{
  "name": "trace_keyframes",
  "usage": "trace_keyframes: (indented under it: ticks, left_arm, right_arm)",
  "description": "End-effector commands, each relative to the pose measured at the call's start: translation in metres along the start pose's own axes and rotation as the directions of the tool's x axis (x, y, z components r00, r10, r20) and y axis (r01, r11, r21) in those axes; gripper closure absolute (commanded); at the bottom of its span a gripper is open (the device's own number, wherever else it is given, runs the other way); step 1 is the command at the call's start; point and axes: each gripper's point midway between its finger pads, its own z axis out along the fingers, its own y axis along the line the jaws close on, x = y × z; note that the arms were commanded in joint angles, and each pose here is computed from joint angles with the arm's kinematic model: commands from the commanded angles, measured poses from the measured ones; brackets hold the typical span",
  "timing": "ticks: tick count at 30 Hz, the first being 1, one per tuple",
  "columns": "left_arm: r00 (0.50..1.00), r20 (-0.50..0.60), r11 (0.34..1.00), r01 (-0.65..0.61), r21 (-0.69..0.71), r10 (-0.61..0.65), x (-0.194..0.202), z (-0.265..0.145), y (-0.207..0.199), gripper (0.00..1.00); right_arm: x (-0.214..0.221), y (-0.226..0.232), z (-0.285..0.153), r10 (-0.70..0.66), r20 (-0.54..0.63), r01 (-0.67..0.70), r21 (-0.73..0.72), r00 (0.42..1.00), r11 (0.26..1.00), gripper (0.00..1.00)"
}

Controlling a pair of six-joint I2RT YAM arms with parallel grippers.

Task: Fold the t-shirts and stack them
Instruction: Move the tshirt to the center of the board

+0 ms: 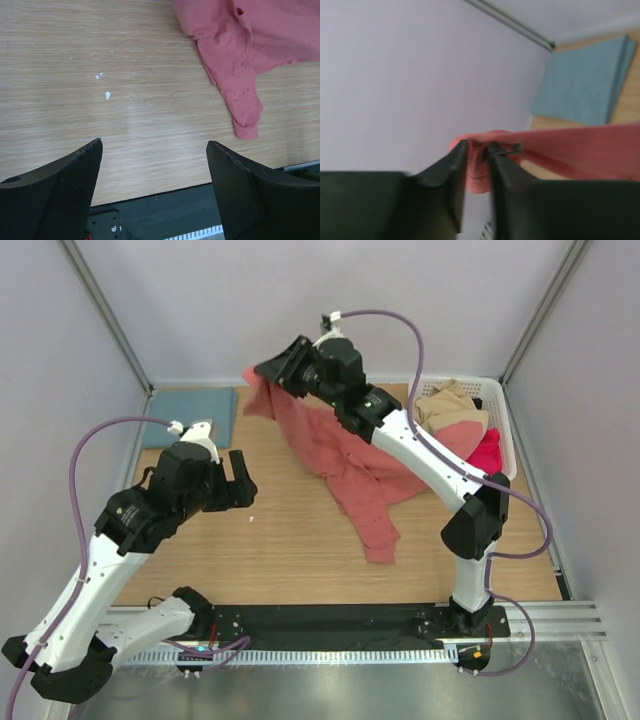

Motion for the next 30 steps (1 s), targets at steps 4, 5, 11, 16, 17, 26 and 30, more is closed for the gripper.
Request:
trace_keyframes:
  ticks: [4, 5, 11, 16, 17, 26, 30]
  left_arm:
    - [0.997, 0.042, 0.995, -0.058, -0.076, 0.061, -0.014, 0.002, 0.011, 0.13]
    - [0.996, 0.045, 0.994, -0.069, -0.080, 0.073, -0.017, 0.004, 0.010, 0.12]
    - [0.993, 0.025, 0.992, -0.111, -0.051, 0.113, -0.024, 0.022, -0.004, 0.11]
    - [0.984, -0.087, 0.987, -0.153, 0.055, 0.158, -0.009, 0.055, -0.032, 0.11]
    - [0.974, -0.132, 0.981, -0.172, 0.089, 0.183, -0.003, 0.061, -0.039, 0.11]
    - [0.940, -0.294, 0.975, -0.121, 0.188, 0.173, 0.012, 0.096, -0.075, 0.18]
    - [0.942, -0.300, 0.981, -0.107, 0.162, 0.152, 0.021, 0.091, -0.065, 0.18]
  right_arm:
    - [0.085, -0.097, -0.044, -0.148, -0.436, 0.234, 0.149, 0.888, 0.961, 0.41]
    - [0.093, -0.120, -0.055, -0.163, -0.473, 0.284, 0.195, 0.866, 0.939, 0.37]
    - [0.067, -0.212, -0.136, -0.274, -0.614, 0.572, 0.362, 0.741, 0.736, 0.30]
    - [0.041, -0.266, -0.169, -0.266, -0.642, 0.628, 0.438, 0.719, 0.643, 0.53]
    - [0.036, -0.277, -0.171, -0.245, -0.639, 0.619, 0.464, 0.729, 0.634, 0.58]
    - [0.012, -0.340, -0.149, -0.211, -0.676, 0.641, 0.483, 0.706, 0.597, 0.47]
    - [0.023, -0.371, -0.149, -0.172, -0.730, 0.674, 0.478, 0.661, 0.563, 0.42]
